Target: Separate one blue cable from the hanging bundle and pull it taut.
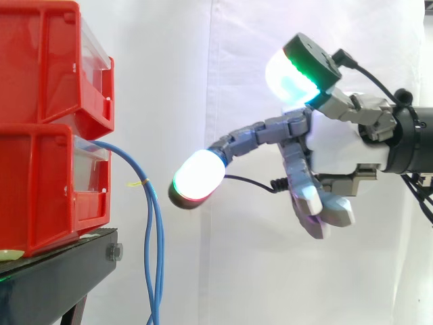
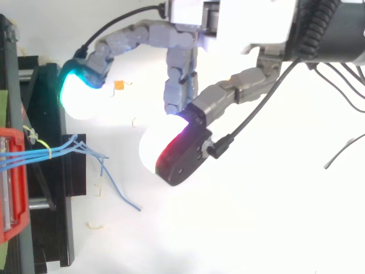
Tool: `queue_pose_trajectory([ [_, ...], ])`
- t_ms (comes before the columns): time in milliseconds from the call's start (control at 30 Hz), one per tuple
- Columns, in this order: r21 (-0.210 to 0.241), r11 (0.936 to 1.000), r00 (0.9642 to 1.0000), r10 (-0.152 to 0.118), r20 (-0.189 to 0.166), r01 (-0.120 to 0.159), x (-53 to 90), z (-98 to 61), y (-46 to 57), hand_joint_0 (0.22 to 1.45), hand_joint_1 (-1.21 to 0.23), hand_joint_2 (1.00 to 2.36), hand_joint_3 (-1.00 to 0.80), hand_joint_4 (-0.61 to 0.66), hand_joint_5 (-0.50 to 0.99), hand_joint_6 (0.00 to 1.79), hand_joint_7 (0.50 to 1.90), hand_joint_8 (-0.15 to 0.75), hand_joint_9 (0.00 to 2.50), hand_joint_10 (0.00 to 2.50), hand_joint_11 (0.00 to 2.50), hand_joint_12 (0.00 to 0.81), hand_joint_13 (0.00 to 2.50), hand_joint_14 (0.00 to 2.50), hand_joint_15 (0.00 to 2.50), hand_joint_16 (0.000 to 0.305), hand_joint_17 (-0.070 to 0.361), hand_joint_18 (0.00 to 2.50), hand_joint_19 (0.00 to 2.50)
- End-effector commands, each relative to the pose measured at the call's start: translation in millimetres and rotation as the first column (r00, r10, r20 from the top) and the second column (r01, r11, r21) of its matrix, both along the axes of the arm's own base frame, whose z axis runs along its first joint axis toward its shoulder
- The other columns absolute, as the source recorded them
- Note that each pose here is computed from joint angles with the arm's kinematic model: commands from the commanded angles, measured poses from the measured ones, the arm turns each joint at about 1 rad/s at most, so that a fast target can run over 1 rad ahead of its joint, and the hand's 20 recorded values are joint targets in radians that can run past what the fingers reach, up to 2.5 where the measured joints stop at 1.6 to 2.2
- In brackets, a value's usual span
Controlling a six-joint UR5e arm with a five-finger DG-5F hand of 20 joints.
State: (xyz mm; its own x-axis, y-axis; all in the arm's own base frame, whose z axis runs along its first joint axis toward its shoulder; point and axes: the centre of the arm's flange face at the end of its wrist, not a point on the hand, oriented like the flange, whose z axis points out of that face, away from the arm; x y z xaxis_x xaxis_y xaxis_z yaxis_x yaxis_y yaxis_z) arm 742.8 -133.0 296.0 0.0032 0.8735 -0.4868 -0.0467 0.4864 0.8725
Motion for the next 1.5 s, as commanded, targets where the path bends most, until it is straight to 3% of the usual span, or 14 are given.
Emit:
queue_pose_trajectory([
  [0,0.000,1.0000,1.0000,0.000,0.008,0.000,4.7,1.1,2.7,0.33,-0.48,1.00,-0.50,0.19,-0.20,0.50,0.60,0.374,1.47,0.01,0.20,0.421,1.62,0.01,0.44,0.071,0.161,1.85,0.24],
  [100,0.002,1.0000,0.9999,0.003,-0.016,-0.003,8.7,-24.0,2.0,0.33,-0.48,1.00,-0.50,0.19,-0.20,0.50,0.60,0.372,1.47,0.01,0.20,0.418,1.63,0.02,0.45,0.071,0.160,1.86,0.23],
  [233,0.008,0.9999,1.0000,0.008,0.002,-0.008,19.0,-50.0,0.4,0.33,-0.48,1.00,-0.50,0.19,-0.20,0.50,0.60,0.373,1.47,0.01,0.20,0.421,1.62,0.02,0.45,0.072,0.161,1.85,0.24],
  [267,0.011,0.9998,0.9991,0.019,0.037,-0.019,24.0,-50.8,2.5,0.33,-0.48,1.00,-0.50,0.19,-0.20,0.50,0.60,0.373,1.47,0.01,0.20,0.417,1.62,0.02,0.45,0.071,0.161,1.85,0.24],
  [367,0.014,0.9994,0.9966,0.030,0.077,-0.031,27.9,-45.4,6.7,0.33,-0.48,1.00,-0.50,0.19,-0.20,0.50,0.60,0.373,1.47,0.01,0.20,0.418,1.63,0.01,0.46,0.071,0.159,1.85,0.25],
  [467,0.013,0.9994,0.9975,0.030,0.065,-0.031,27.1,-47.8,6.7,0.33,-0.48,1.00,-0.50,0.19,-0.20,0.50,0.60,0.374,1.47,0.01,0.21,0.414,1.63,0.02,0.46,0.071,0.160,1.85,0.24],
  [567,0.013,0.9994,0.9967,0.031,0.075,-0.032,28.4,-46.6,8.9,0.33,-0.48,1.00,-0.50,0.19,-0.20,0.50,0.60,0.377,1.47,0.01,0.20,0.421,1.63,0.02,0.46,0.071,0.159,1.85,0.24],
  [667,0.013,0.9993,0.9968,0.034,0.072,-0.035,32.1,-59.6,11.3,0.34,-0.48,1.00,-0.50,0.19,-0.20,0.50,0.60,0.374,1.47,0.01,0.21,0.422,1.63,0.02,0.45,0.071,0.159,1.84,0.24],
  [700,0.016,0.9990,0.9947,0.039,0.095,-0.041,39.6,-73.3,18.1,0.34,-0.48,1.00,-0.50,0.19,-0.20,0.50,0.60,0.374,1.47,0.01,0.21,0.421,1.63,0.02,0.46,0.071,0.160,1.84,0.25],
  [767,0.018,0.9992,0.9922,0.034,0.120,-0.037,42.7,-69.4,25.0,0.33,-0.49,1.00,-0.50,0.19,-0.20,0.50,0.61,0.372,1.47,0.01,0.20,0.422,1.63,0.01,0.46,0.071,0.160,1.83,0.25],
  [967,0.019,0.9992,0.9956,0.033,0.088,-0.035,40.7,-73.1,29.0,0.34,-0.48,1.00,-0.50,0.20,-0.19,0.50,0.62,0.377,1.48,0.01,0.20,0.425,1.63,0.02,0.44,0.071,0.159,1.82,0.25],
  [1200,0.030,0.9988,0.9952,0.035,0.092,-0.038,41.6,-72.6,32.3,0.34,-0.49,1.00,-0.50,0.22,-0.17,0.50,0.69,0.387,1.49,0.01,0.20,0.430,1.63,0.01,0.44,0.074,0.166,1.79,0.31],
  [1333,0.125,0.9904,0.9947,0.048,0.090,-0.059,42.2,-72.6,37.4,0.34,-0.49,1.00,-0.50,0.23,-0.16,0.50,0.74,0.386,1.49,0.01,0.22,0.430,1.63,0.01,0.45,0.077,0.174,1.78,0.33],
  [1467,0.149,0.9867,0.9946,0.051,0.090,-0.064,42.3,-72.6,38.6,0.34,-0.48,1.00,-0.50,0.25,-0.14,0.50,0.81,0.382,1.48,0.01,0.21,0.426,1.60,0.01,0.44,0.077,0.174,1.71,0.32],
])
